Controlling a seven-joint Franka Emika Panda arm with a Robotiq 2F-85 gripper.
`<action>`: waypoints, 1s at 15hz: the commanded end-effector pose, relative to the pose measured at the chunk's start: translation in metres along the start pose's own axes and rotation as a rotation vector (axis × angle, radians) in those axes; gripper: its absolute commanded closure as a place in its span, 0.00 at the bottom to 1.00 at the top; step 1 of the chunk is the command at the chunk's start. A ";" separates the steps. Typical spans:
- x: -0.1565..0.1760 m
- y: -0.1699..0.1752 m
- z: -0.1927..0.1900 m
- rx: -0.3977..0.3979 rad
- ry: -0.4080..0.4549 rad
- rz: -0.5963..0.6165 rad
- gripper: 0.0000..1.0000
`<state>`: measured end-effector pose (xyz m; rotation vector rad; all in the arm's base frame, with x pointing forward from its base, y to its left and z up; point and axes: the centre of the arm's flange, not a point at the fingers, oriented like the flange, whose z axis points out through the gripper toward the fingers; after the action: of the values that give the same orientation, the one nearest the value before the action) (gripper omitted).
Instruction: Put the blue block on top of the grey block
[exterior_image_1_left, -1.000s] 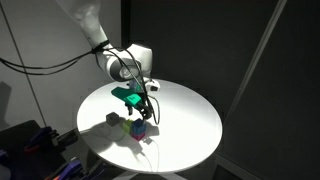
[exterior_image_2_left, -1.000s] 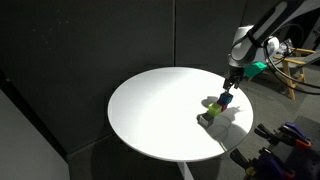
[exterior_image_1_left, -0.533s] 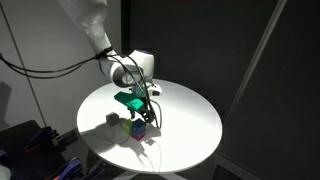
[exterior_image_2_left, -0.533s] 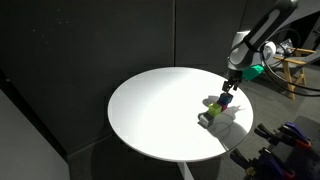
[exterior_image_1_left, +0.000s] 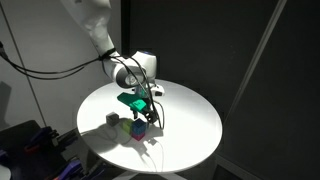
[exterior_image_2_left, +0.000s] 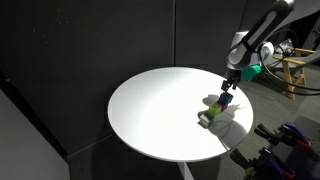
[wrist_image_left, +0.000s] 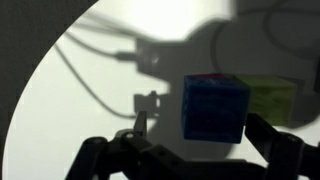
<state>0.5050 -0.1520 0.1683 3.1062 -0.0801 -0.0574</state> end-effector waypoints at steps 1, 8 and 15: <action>0.007 0.002 0.000 -0.004 0.012 0.001 0.00; 0.008 -0.007 -0.001 -0.004 0.010 -0.007 0.00; 0.005 -0.008 0.008 -0.005 -0.002 -0.013 0.00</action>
<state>0.5082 -0.1434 0.1635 3.1128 -0.0604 -0.0648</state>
